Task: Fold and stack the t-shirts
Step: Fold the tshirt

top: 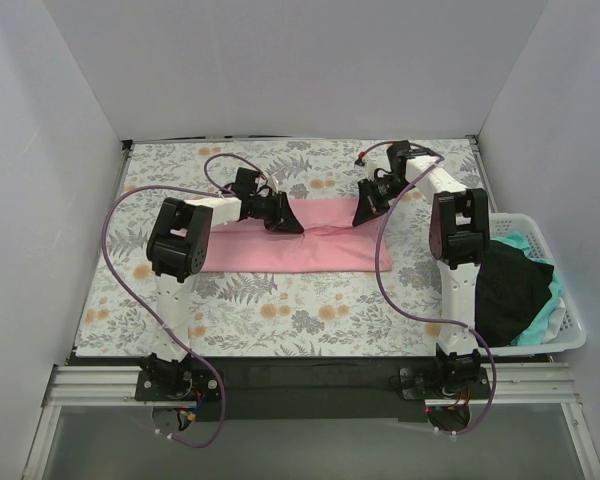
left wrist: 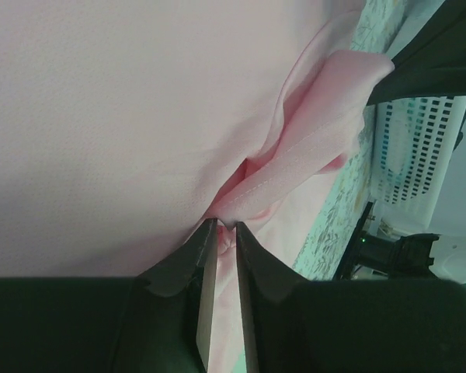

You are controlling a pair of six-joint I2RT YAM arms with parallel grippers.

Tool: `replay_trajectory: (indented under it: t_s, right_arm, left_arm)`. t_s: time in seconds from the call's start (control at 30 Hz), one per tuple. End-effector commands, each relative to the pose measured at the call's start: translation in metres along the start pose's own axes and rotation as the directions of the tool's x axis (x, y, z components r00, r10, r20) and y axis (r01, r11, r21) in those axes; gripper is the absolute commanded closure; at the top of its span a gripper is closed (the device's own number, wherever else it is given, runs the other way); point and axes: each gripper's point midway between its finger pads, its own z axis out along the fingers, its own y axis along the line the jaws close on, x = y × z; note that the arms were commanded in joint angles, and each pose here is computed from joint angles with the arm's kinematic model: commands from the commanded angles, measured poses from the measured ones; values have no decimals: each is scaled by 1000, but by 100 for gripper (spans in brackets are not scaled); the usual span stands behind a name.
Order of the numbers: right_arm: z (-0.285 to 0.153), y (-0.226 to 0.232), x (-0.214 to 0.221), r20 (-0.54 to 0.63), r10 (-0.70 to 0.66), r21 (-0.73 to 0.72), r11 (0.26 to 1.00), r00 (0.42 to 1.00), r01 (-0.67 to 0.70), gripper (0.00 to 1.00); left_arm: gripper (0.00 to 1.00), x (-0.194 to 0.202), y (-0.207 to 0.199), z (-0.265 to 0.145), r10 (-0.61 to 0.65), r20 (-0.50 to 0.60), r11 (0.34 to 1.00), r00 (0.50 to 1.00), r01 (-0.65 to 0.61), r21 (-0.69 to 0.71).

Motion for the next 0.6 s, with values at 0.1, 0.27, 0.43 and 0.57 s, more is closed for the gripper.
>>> replay_trajectory:
  t_s: [0.1, 0.27, 0.43, 0.57]
  right_arm:
    - [-15, 2, -29, 67, -6, 7, 1000, 998, 5, 94]
    - [-25, -13, -34, 88, 7, 98, 995, 996, -16, 67]
    - [-49, -4, -40, 118, -45, 167, 986, 992, 25, 43]
    - [-61, 9, -24, 94, -111, 202, 975, 989, 91, 49]
  left_arm:
    - [71, -33, -36, -23, 69, 98, 995, 993, -76, 69]
    - [66, -44, -35, -55, 81, 181, 996, 980, -88, 32]
    - [64, -52, -41, -105, 160, 259, 987, 953, -155, -41]
    - [62, -49, -13, -143, 256, 231, 954, 939, -207, -216]
